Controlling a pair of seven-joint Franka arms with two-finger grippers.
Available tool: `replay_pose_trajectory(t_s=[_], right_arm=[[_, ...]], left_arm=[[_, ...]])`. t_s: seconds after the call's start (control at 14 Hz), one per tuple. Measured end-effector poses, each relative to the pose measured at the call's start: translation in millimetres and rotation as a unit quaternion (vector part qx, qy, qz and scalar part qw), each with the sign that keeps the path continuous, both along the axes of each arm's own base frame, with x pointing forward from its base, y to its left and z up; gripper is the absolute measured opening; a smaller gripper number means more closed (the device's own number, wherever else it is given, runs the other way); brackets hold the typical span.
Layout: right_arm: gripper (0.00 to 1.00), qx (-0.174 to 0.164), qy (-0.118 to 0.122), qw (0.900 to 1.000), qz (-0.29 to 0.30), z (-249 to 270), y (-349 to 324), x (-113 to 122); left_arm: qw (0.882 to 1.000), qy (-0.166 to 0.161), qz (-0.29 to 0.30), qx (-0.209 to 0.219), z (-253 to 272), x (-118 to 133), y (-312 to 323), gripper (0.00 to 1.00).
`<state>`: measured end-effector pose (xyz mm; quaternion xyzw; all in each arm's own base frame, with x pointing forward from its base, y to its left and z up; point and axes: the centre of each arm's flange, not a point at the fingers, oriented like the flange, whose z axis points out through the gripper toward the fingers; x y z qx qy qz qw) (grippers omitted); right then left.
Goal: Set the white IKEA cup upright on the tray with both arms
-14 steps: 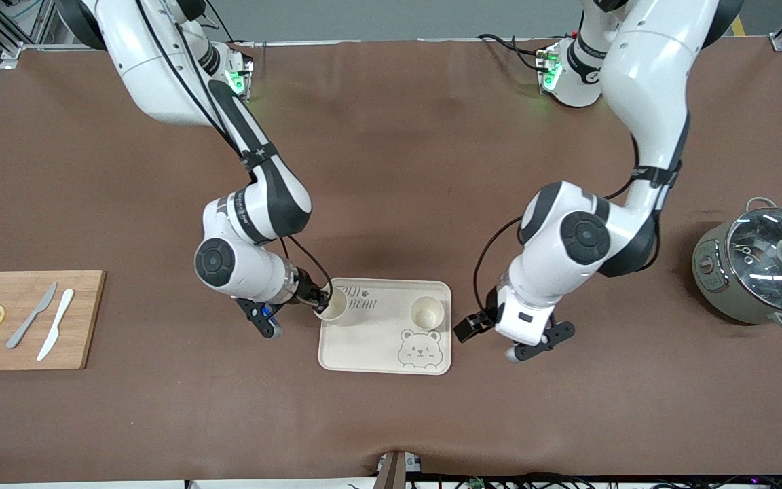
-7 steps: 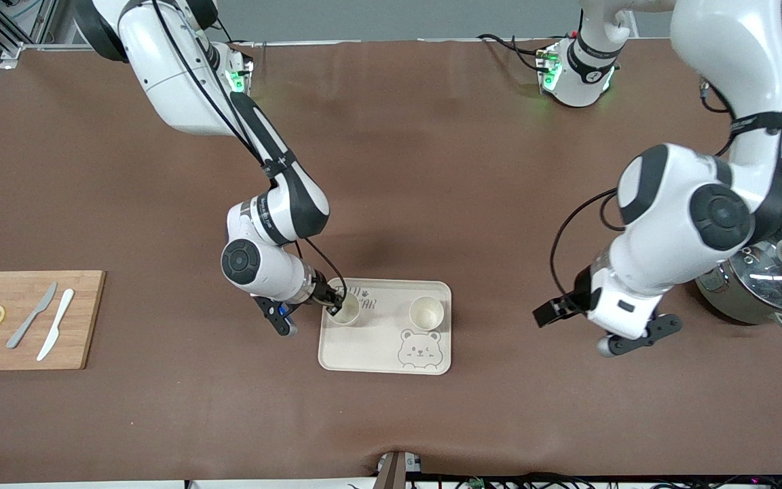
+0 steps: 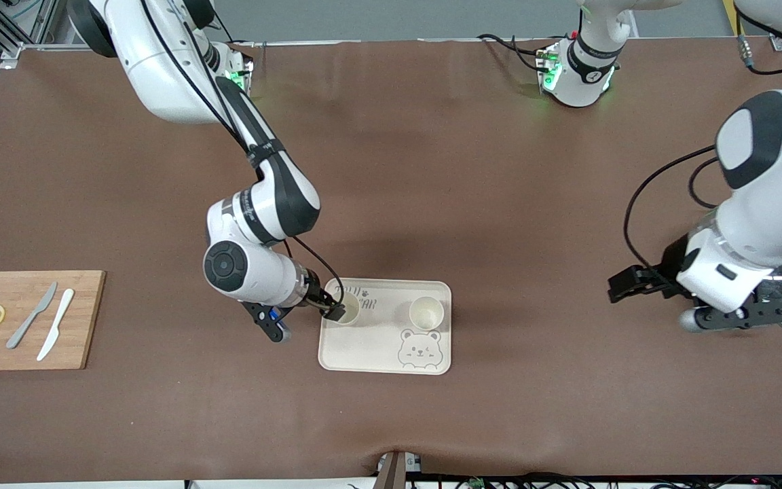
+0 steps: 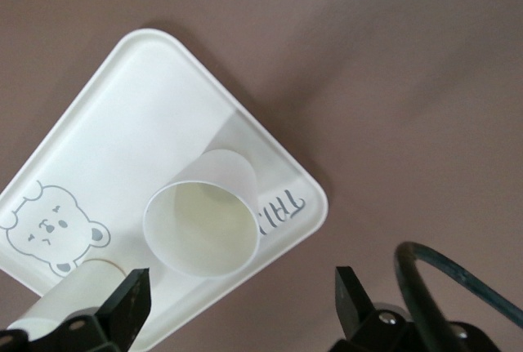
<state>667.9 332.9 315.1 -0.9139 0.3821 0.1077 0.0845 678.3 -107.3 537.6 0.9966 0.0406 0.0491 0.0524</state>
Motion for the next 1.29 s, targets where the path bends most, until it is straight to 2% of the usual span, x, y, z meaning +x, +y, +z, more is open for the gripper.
replay_pose_trajectory(t_s=[0.07, 0.14, 0.29, 0.5, 0.86, 1.07, 1.29], right_arm=[[1.00, -0.003, 0.010, 1.000, -0.002, 19.0, -13.9, 6.1], [1.00, -0.002, 0.010, 1.000, -0.006, 42.2, -31.0, 13.4], [1.00, 0.007, -0.011, 1.000, 0.003, 101.6, -69.5, 21.3], [1.00, -0.003, -0.010, 0.998, 0.064, 173.5, -119.9, -0.3], [1.00, -0.039, -0.026, 0.989, 0.143, 219.3, -187.4, -45.9], [1.00, -0.032, -0.044, 0.976, 0.209, 242.1, -243.2, -68.2], [1.00, -0.054, -0.055, 0.953, 0.293, 270.9, -287.7, -89.6]], left_arm=[[1.000, 0.003, -0.003, 0.011, 4.3, -2.8, 7.7, 1.00], [1.000, 0.006, -0.005, 0.026, 7.7, -5.8, 11.7, 1.00], [0.999, 0.009, -0.007, 0.048, 13.3, -11.1, 14.3, 1.00], [0.998, 0.010, 0.013, 0.053, 22.5, -16.5, 21.9, 1.00], [0.997, 0.034, 0.022, 0.060, 32.1, -28.9, 34.3, 1.00], [0.997, 0.045, 0.023, 0.065, 43.6, -39.9, 36.2, 1.00], [0.996, 0.055, 0.023, 0.069, 56.9, -52.3, 36.8, 1.00]])
